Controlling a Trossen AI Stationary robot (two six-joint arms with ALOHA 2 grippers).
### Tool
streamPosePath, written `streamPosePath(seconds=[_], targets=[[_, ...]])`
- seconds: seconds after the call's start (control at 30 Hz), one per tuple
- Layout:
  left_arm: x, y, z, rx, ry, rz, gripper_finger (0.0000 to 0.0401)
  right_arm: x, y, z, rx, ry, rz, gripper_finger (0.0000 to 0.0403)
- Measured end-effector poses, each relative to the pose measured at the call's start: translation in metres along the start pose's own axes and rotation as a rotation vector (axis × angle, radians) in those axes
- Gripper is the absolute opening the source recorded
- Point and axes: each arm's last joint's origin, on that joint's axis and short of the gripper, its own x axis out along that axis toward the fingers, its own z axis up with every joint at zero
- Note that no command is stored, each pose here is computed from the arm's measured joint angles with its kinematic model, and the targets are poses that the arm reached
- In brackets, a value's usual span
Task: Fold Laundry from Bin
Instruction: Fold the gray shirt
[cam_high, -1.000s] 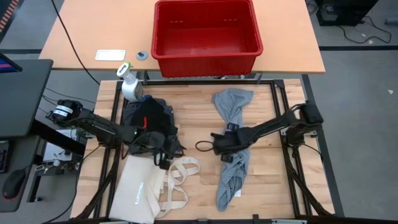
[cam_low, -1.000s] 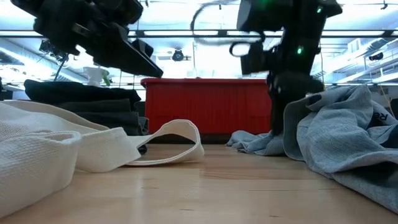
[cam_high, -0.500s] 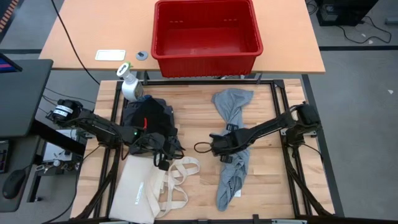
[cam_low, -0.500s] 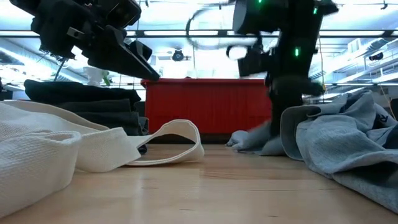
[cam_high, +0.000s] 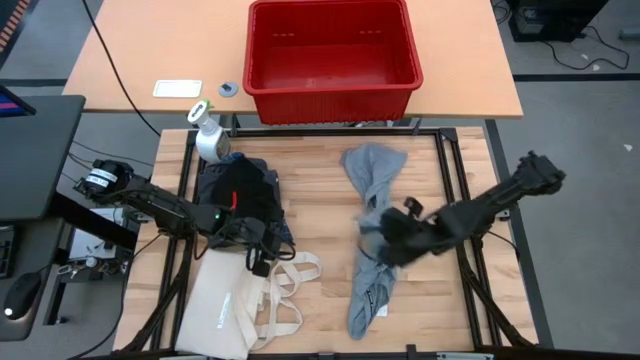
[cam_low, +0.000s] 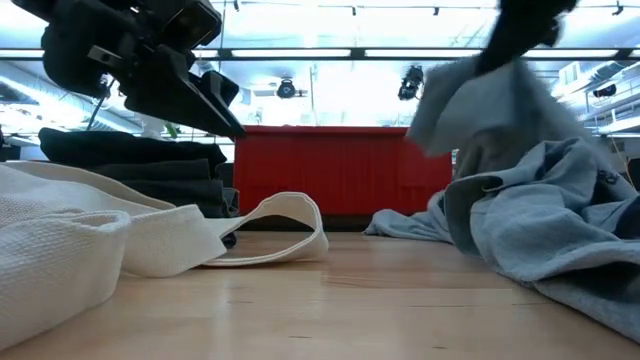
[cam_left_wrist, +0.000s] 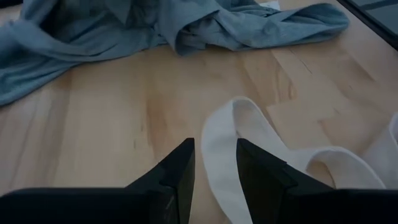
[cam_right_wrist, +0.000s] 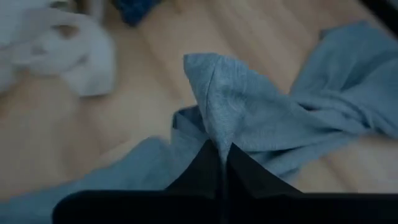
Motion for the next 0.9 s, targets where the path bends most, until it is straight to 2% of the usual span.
streamPosePath(seconds=[0.17, 0.3, 0.43, 0.57, 0.77, 0.9], targets=[[0.0, -0.001, 0.0, -0.005, 0.003, -0.005, 0.0121, -0.041, 0.003, -0.027, 0.061, 0.039, 0.14, 0.0033], [0.0, 0.0, 0.003, -0.009, -0.033, 0.003, 0.0121, -0.058, 0.004, -0.051, 0.097, 0.27, 0.219, 0.0033], [0.0, 0.004, 0.009, -0.016, -0.093, 0.018, 0.0121, -0.063, 0.003, -0.074, 0.128, 0.514, 0.148, 0.0028], [0.0, 0.008, 0.014, -0.028, -0.146, 0.034, 0.0121, -0.06, 0.003, -0.089, 0.147, 0.671, 0.066, 0.0034], [0.0, 0.009, 0.015, -0.031, -0.156, 0.038, 0.0121, -0.044, 0.01, -0.105, 0.128, 0.802, -0.01, 0.0074], [0.0, 0.009, 0.013, -0.03, -0.143, 0.037, 0.0121, -0.041, 0.019, -0.115, 0.157, 1.08, -0.033, 0.0109]])
